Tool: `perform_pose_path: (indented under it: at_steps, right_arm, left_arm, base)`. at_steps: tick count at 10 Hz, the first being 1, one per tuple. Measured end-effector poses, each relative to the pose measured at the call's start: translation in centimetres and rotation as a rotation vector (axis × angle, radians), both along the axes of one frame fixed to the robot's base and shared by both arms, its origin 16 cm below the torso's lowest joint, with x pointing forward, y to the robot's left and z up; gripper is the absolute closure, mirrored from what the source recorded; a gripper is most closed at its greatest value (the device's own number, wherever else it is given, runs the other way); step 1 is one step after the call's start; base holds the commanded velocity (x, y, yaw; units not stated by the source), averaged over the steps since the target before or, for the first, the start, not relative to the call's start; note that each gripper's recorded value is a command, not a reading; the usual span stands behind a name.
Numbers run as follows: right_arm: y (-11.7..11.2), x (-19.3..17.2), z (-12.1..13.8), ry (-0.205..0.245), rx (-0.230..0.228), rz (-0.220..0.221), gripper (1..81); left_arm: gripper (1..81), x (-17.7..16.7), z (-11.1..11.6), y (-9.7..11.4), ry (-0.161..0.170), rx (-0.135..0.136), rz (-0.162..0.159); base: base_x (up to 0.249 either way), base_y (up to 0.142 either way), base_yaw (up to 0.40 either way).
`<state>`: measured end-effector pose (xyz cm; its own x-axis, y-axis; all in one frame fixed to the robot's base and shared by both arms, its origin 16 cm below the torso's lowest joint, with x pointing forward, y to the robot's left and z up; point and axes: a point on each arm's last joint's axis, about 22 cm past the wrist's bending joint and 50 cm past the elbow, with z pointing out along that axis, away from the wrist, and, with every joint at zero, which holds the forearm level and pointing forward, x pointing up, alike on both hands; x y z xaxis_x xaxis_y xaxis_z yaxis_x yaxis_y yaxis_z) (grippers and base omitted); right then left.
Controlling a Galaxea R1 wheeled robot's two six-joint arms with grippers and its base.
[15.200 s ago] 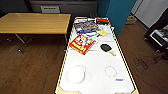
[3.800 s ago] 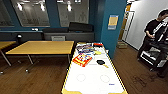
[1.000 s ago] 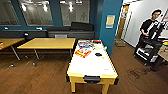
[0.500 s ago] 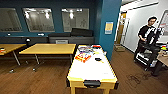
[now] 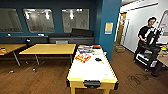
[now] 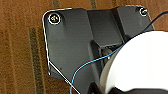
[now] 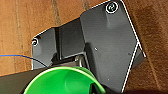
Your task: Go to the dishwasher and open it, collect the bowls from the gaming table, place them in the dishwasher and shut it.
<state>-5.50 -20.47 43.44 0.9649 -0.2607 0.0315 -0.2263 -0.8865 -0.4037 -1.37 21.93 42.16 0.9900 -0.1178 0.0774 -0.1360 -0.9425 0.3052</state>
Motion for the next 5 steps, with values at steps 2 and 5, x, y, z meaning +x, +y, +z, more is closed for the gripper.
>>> perform_pose_path:
  at_steps: [2,5]
  right_arm:
    - [0.45,0.00,0.02,-0.003,0.005,0.009,81.1]
    - [0.96,-0.01,0.02,-0.004,0.009,0.011,81.1]
  left_arm:
    - [81.1,-0.04,0.00,0.00,0.001,0.000,0.000]
    - [81.1,-0.06,0.00,0.09,0.001,0.001,0.000]
  base:
    - [0.000,0.000,0.000]
    - [0.000,0.000,-0.103]
